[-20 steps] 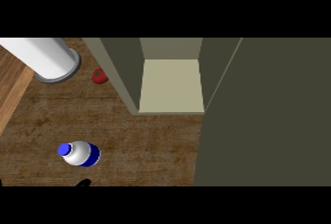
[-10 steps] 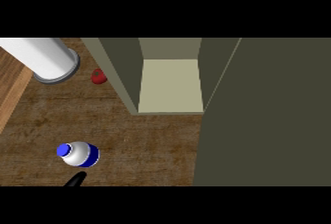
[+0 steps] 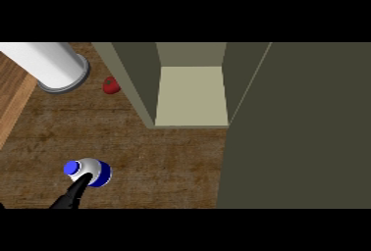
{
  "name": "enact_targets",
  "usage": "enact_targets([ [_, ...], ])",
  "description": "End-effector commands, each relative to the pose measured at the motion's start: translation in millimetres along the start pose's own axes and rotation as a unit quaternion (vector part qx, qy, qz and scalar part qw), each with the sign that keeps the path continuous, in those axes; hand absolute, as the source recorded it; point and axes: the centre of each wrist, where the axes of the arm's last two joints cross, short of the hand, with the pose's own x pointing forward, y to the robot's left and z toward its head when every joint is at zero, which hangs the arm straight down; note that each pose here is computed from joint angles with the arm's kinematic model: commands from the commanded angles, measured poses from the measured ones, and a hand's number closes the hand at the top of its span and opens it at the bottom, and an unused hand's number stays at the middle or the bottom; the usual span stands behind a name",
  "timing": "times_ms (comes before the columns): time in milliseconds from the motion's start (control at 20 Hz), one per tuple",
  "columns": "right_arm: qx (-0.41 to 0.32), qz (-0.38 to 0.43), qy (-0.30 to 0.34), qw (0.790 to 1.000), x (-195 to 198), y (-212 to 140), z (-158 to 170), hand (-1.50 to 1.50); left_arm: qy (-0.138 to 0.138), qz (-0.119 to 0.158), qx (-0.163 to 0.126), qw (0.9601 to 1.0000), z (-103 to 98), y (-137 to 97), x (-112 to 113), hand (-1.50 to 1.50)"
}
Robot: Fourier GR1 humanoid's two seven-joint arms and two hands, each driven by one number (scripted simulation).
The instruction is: Pick up the bottled water, place it into the cabinet and close the cabinet
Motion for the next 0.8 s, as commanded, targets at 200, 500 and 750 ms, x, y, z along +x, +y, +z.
enact_targets([
  [200,-0.021,0.039,-0.025,0.999,34,-3,12,-1.5,0.018,-0.023,0.021,0.9994,-16,0,-29,-1.5],
  [500,-0.008,0.043,-0.024,0.999,26,3,13,-1.5,0.042,-0.027,0.009,0.9987,-15,-19,-63,-1.5],
  [750,-0.021,0.045,-0.026,0.998,26,-6,11,-1.5,0.04,-0.036,0.008,0.9985,-19,-10,-94,-1.5],
])
